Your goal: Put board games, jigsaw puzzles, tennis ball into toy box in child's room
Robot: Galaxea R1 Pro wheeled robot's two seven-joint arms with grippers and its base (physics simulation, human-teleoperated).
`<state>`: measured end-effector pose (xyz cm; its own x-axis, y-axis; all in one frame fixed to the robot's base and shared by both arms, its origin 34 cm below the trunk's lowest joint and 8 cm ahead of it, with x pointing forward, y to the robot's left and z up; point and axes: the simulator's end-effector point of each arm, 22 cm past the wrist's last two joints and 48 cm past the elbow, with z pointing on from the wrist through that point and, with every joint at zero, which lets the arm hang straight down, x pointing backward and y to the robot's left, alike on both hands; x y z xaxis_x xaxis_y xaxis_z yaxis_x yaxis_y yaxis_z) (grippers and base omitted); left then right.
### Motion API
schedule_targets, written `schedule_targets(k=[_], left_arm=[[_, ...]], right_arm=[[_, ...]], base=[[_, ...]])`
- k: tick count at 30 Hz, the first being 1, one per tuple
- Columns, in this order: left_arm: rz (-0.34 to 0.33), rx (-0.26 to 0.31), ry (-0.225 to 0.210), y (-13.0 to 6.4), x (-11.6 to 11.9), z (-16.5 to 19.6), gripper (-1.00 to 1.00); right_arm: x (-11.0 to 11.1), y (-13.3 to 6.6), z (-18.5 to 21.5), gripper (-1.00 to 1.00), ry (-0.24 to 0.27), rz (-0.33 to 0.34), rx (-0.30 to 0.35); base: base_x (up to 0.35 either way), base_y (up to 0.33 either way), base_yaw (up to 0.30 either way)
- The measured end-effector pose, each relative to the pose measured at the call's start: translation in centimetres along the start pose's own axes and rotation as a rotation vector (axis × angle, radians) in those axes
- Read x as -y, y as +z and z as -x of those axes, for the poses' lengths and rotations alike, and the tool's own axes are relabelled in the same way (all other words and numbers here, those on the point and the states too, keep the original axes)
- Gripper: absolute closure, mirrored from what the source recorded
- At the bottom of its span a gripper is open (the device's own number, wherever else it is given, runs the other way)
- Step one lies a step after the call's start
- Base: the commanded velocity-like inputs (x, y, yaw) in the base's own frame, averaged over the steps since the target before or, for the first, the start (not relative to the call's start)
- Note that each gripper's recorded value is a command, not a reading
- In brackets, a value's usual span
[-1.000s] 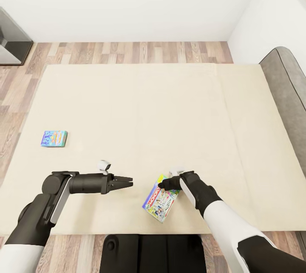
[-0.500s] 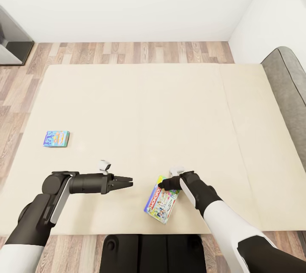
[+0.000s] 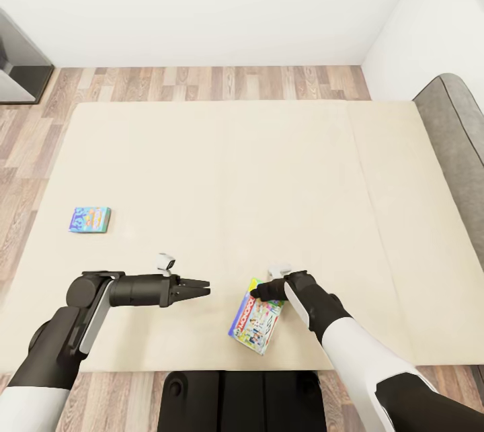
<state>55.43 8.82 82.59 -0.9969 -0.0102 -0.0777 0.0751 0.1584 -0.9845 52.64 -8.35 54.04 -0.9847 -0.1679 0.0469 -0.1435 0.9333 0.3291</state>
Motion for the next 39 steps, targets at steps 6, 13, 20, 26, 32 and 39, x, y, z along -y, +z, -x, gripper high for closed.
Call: schedule_targets(k=[6,13,20,26,32,39], left_arm=[[0.0,0.0,0.0,-0.01,0.0,0.02,-1.0],[0.0,0.0,0.0,-0.01,0.01,0.01,-1.0],[0.0,0.0,0.0,-0.01,0.0,-0.01,-1.0],[-0.002,0.0,-0.001,-0.01,0.03,-0.01,-1.0],[-0.001,0.0,0.0,-0.01,0.02,0.0,-1.0],[-0.002,0.0,0.0,-0.01,0.04,0.01,-1.0]], right_arm=[[0.0,0.0,0.0,-1.0,0.0,0.0,0.0],[-0.01,0.0,0.0,-1.0,0.001,0.0,0.0],[-0.06,0.0,0.01,-1.0,0.0,0.001,0.0],[-0.02,0.0,0.0,-1.0,0.0,0.0,0.0],[-0.04,0.0,0.0,-1.0,0.0,0.0,0.0],[-0.05,0.01,-0.01,-1.0,-0.001,0.001,0.0]], base=[[0.0,0.094,0.0],[0.0,0.011,0.0],[0.0,0.001,0.0],[0.0,0.0,0.0],[0.0,0.0,0.0],[0.0,0.0,0.0]])
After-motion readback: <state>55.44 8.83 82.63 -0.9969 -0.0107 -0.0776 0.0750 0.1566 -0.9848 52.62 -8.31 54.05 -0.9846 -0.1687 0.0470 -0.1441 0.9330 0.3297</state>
